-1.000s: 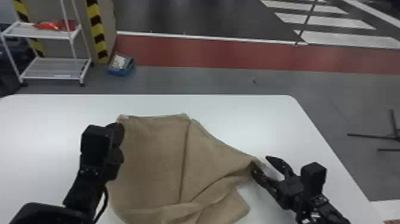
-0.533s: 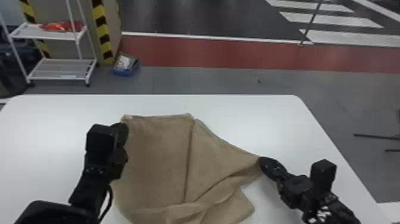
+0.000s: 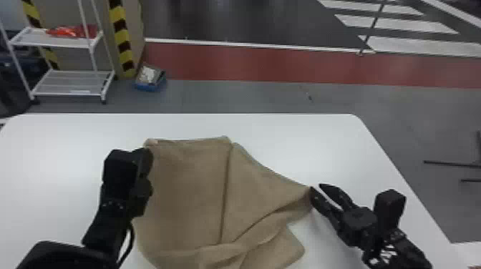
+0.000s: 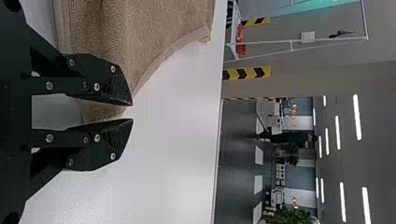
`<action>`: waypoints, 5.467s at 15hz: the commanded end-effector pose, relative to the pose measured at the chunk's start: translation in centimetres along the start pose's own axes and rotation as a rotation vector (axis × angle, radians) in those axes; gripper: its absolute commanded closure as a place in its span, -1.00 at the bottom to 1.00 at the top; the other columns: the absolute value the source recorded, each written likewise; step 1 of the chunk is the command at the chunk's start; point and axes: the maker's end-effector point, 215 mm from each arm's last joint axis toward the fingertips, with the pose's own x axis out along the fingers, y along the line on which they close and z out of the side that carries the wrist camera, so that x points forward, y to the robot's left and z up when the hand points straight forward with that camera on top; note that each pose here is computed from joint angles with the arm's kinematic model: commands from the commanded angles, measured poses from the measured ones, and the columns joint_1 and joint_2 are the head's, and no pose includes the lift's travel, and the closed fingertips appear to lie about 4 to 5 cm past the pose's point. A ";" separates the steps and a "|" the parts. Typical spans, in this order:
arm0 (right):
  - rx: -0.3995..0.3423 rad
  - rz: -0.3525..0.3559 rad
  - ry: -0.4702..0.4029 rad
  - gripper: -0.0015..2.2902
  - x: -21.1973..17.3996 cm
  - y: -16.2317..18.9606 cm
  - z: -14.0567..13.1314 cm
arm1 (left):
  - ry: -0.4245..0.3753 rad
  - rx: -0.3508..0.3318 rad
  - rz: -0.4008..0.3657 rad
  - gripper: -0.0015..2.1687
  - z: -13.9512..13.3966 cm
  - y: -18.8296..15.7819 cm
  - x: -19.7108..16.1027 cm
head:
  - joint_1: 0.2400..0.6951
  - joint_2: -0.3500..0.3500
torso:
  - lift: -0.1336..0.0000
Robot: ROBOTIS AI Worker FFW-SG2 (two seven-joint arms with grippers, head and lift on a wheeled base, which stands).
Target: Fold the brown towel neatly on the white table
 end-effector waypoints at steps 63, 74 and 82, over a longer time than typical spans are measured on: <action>-0.040 -0.114 -0.082 0.14 2.0 -12.0 23.6 | -0.163 -0.205 0.352 0.07 14.7 21.7 -1.6 | -0.20 -0.07 | -0.78; 0.004 0.012 -0.006 0.14 -9.4 -9.9 11.6 | 0.151 -0.189 0.435 0.07 -0.8 15.5 -13.9 | 1.00 -0.22 | -0.78; 0.044 -0.017 0.024 0.14 -12.9 -10.9 9.0 | 0.293 -0.126 0.424 0.07 -1.5 13.1 -15.7 | 1.00 -0.45 | -0.78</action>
